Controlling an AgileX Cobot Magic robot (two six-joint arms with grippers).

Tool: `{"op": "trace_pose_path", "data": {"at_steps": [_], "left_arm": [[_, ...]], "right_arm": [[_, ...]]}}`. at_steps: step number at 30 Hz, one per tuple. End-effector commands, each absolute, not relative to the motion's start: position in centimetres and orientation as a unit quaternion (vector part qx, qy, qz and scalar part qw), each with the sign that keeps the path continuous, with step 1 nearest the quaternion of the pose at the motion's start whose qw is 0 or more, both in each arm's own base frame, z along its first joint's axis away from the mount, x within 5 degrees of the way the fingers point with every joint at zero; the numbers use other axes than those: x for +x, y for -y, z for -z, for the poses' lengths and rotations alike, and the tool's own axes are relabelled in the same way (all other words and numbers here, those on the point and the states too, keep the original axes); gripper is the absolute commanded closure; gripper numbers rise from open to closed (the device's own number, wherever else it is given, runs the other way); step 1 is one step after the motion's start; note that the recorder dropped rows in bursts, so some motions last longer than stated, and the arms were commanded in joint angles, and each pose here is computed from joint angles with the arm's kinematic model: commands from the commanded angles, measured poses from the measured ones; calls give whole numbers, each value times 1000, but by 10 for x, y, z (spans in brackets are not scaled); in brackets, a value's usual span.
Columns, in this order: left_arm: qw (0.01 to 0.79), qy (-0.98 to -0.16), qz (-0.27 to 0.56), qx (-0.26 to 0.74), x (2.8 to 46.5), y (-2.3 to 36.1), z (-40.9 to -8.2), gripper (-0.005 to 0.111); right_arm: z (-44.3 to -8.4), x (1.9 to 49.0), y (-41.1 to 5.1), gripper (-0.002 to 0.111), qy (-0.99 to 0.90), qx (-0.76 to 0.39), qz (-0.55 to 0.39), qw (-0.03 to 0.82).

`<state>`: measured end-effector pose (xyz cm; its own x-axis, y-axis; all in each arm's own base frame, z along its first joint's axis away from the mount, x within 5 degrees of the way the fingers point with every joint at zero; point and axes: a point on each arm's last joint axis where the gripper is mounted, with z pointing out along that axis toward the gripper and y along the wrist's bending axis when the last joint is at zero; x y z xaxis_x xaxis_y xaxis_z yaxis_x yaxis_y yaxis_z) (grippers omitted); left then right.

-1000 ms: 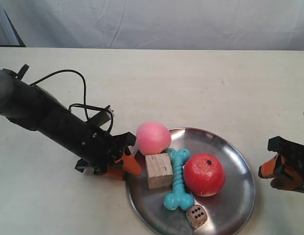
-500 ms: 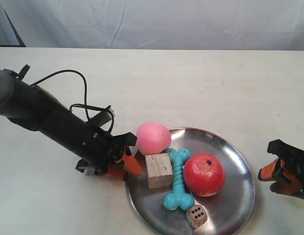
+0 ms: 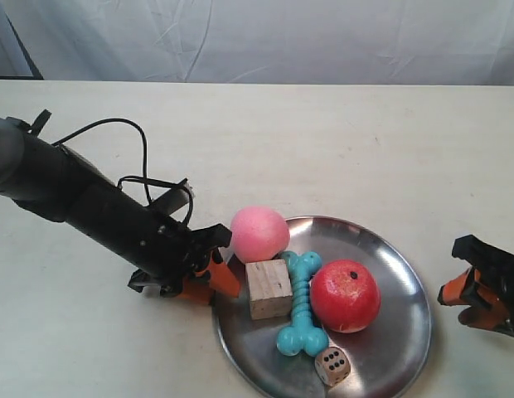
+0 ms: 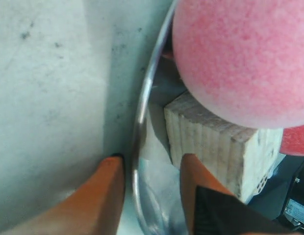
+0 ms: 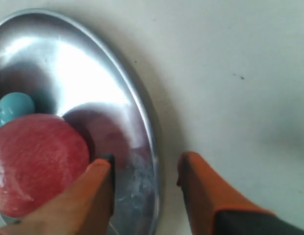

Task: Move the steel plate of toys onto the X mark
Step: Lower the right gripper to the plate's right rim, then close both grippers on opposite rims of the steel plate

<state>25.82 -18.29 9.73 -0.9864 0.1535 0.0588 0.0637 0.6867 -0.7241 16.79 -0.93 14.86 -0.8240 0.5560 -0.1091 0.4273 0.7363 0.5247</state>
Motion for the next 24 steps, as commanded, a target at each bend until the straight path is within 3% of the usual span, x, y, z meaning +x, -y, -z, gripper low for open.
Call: {"op": "trace_pose_path", "data": {"at_steps": [1,14,24], "left_arm": [[51,923,-378,-56,258,181,-92,69],[50,921,-383,-48,259,182,-93,69],[45,925,-374,-56,257,186,-91,70]], "right_arm": [[-138,170,9,65,-921,276,-254,107],[-93,181,4,65,-910,284,-299,38],[-85,185,-19,65,-928,237,-286,34]]}}
